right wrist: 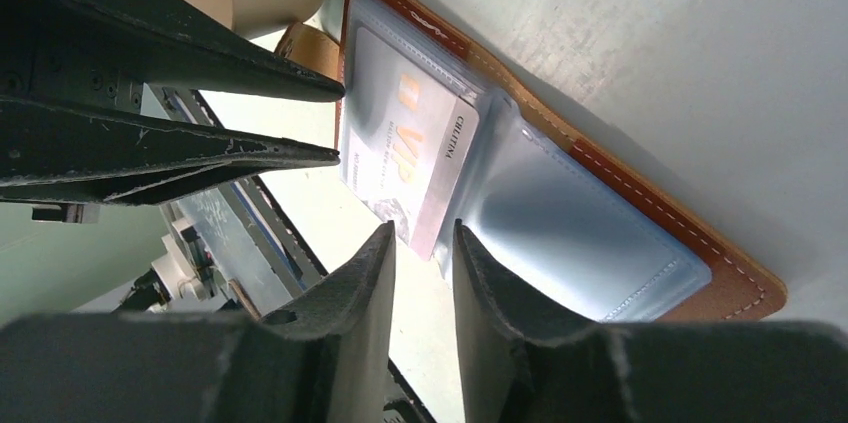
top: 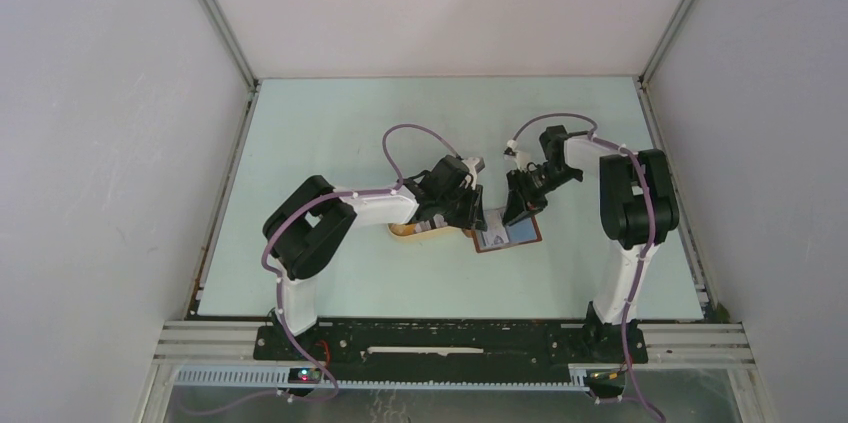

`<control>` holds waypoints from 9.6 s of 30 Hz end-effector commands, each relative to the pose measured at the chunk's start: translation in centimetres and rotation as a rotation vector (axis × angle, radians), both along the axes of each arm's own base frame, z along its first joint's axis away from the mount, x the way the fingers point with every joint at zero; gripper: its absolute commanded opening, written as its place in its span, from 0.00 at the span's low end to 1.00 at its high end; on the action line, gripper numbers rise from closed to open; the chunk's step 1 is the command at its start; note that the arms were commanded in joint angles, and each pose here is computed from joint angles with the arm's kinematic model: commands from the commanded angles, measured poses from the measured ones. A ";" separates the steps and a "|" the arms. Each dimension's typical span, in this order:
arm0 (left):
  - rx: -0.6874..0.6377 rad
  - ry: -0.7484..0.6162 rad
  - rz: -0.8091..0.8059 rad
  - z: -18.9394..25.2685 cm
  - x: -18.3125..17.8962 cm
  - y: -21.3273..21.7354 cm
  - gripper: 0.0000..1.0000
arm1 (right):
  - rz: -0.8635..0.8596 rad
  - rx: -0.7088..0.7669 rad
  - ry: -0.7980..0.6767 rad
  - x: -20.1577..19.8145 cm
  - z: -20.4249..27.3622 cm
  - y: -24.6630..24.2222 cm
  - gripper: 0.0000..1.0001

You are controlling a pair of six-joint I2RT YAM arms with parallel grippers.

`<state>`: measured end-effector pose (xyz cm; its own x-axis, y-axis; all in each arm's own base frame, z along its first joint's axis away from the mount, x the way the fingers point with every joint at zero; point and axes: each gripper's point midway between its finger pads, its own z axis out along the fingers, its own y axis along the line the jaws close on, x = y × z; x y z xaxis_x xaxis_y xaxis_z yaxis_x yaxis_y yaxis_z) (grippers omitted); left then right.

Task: Put the credit cards into the card holder
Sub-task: Insert the credit card into the card holder, then pick up the credit card from the storage box.

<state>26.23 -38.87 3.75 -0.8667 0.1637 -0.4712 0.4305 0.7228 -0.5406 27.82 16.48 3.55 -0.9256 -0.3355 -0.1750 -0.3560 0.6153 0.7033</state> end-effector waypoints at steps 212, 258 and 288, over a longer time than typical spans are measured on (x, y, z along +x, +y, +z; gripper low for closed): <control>-0.170 -0.137 0.667 1.7 1.2 19.7 0.08 | 0.022 0.248 0.032 0.0 5.8 22.0 0.68; -0.135 -0.164 0.774 1.4 1.0 22.4 0.05 | 0.023 0.170 -0.003 0.7 3.1 19.3 0.60; -0.123 -0.170 0.800 1.3 0.9 23.2 0.05 | 0.059 0.160 -0.040 0.6 2.9 18.8 0.02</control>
<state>26.75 -16.38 4.35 -0.6579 -0.4975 -0.5654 -0.0956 0.7998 -0.5926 28.01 35.33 4.85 -0.9141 -0.3482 -0.2079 -0.3690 0.5015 0.7825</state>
